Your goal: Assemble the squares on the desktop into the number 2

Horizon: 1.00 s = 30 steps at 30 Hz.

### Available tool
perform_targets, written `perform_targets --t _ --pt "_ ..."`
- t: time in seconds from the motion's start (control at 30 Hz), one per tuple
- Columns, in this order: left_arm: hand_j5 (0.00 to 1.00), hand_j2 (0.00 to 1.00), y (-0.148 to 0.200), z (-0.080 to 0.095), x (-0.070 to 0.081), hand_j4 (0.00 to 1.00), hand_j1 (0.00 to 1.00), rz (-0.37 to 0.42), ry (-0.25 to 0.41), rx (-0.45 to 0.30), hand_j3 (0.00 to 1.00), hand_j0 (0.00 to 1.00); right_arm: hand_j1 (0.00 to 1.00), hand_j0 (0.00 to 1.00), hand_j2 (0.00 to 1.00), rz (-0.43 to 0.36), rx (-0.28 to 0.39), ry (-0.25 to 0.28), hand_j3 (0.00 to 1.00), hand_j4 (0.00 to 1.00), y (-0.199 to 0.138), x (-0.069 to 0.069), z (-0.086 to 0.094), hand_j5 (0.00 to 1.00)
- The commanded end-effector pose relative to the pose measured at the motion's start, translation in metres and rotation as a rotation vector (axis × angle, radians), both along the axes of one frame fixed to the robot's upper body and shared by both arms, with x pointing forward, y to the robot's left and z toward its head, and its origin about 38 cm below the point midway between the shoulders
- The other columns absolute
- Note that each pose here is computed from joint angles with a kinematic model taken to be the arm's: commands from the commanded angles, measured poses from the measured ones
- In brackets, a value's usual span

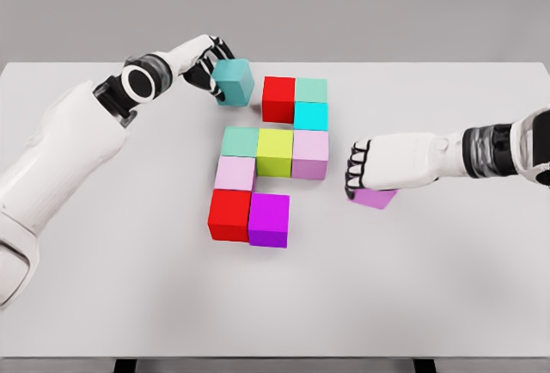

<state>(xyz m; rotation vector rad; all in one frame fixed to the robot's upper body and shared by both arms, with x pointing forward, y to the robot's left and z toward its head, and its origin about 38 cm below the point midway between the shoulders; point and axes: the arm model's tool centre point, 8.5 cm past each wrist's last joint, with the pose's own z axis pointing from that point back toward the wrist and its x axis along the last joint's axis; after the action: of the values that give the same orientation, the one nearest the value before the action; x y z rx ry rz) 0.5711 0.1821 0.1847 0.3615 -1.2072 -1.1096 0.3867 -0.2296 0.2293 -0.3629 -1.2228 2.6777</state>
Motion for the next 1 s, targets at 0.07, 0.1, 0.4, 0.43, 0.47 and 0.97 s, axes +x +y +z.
perform_targets --t 0.07,0.1,0.4,0.43,0.47,0.97 --pt "0.40 0.40 -0.002 0.000 0.000 0.40 0.40 -0.005 -0.004 -0.003 0.40 0.40 0.53 0.53 0.53 0.053 0.004 0.042 0.53 0.53 0.018 -0.010 -0.015 0.53" --pt "0.41 0.41 -0.002 0.000 0.000 0.41 0.41 -0.006 -0.004 -0.003 0.41 0.41 0.54 0.54 0.54 0.061 0.008 0.045 0.54 0.54 0.022 -0.010 -0.016 0.54" --pt "0.53 0.53 -0.007 -0.005 -0.003 0.53 0.53 -0.027 0.000 0.012 0.53 0.53 0.93 0.93 0.93 0.081 0.026 0.091 0.93 0.93 0.030 -0.015 -0.021 0.93" --pt "0.54 0.54 -0.007 -0.006 -0.003 0.54 0.54 -0.028 0.000 0.013 0.54 0.54 0.98 0.98 0.98 0.081 0.030 0.089 0.98 0.98 0.030 -0.015 -0.020 0.98" --pt "0.55 0.55 -0.007 -0.006 -0.003 0.55 0.55 -0.028 0.000 0.013 0.55 0.55 1.00 1.00 1.00 0.080 0.031 0.087 1.00 1.00 0.030 -0.015 -0.019 1.00" --pt "0.62 0.62 -0.007 -0.005 -0.004 0.62 0.62 -0.030 -0.001 0.012 0.62 0.62 1.00 1.00 1.00 -0.241 0.062 -0.039 1.00 1.00 -0.095 -0.005 0.050 1.00"
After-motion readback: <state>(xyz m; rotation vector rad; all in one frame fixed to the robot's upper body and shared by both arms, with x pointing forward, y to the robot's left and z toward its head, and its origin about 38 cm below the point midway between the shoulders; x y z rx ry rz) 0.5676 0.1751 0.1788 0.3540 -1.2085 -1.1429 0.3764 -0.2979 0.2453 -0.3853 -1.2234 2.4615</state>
